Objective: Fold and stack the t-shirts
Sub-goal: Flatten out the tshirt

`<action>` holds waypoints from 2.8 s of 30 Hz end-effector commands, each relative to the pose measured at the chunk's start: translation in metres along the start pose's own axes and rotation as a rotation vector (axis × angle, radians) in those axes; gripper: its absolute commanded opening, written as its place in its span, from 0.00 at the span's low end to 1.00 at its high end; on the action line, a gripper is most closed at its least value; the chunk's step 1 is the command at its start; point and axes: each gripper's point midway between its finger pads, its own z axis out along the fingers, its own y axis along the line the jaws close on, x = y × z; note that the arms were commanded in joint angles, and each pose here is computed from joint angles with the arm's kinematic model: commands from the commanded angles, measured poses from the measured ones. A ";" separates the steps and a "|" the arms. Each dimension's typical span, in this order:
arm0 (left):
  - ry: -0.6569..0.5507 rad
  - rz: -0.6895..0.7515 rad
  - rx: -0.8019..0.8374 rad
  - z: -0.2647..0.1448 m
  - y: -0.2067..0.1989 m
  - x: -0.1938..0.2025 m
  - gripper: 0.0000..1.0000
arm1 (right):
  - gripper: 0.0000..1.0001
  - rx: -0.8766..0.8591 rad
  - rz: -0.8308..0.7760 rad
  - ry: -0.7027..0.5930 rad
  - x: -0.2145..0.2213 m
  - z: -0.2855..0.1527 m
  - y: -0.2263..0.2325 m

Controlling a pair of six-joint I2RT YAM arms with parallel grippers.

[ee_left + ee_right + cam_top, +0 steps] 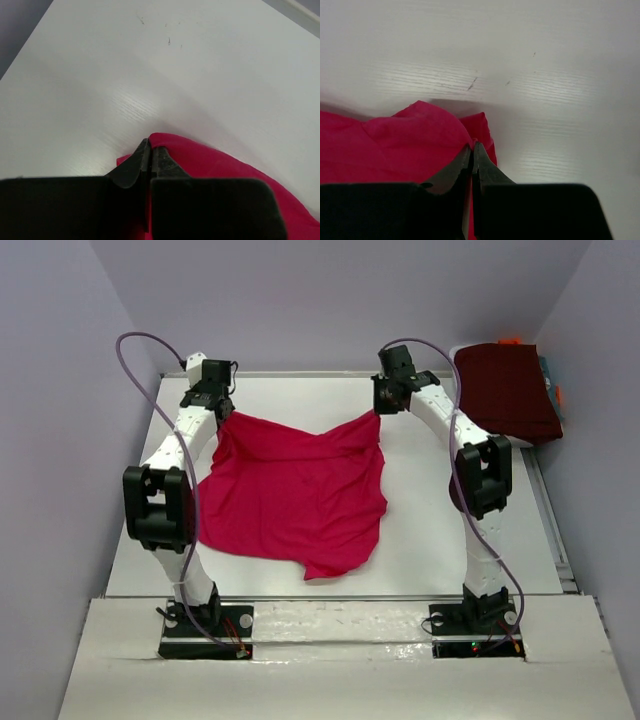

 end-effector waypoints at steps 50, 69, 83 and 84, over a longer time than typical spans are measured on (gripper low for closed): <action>-0.030 -0.088 -0.114 0.148 -0.025 -0.036 0.06 | 0.07 -0.155 0.207 -0.147 -0.075 0.077 -0.042; -0.115 -0.124 -0.059 0.111 -0.025 -0.083 0.97 | 0.65 -0.236 0.163 -0.234 -0.107 0.045 -0.027; 0.044 -0.034 0.044 0.015 -0.050 -0.022 0.96 | 0.36 -0.186 0.244 -0.017 -0.028 -0.003 -0.020; 0.067 -0.036 0.050 0.014 -0.050 -0.015 0.96 | 0.29 -0.201 0.237 -0.002 -0.022 -0.005 -0.013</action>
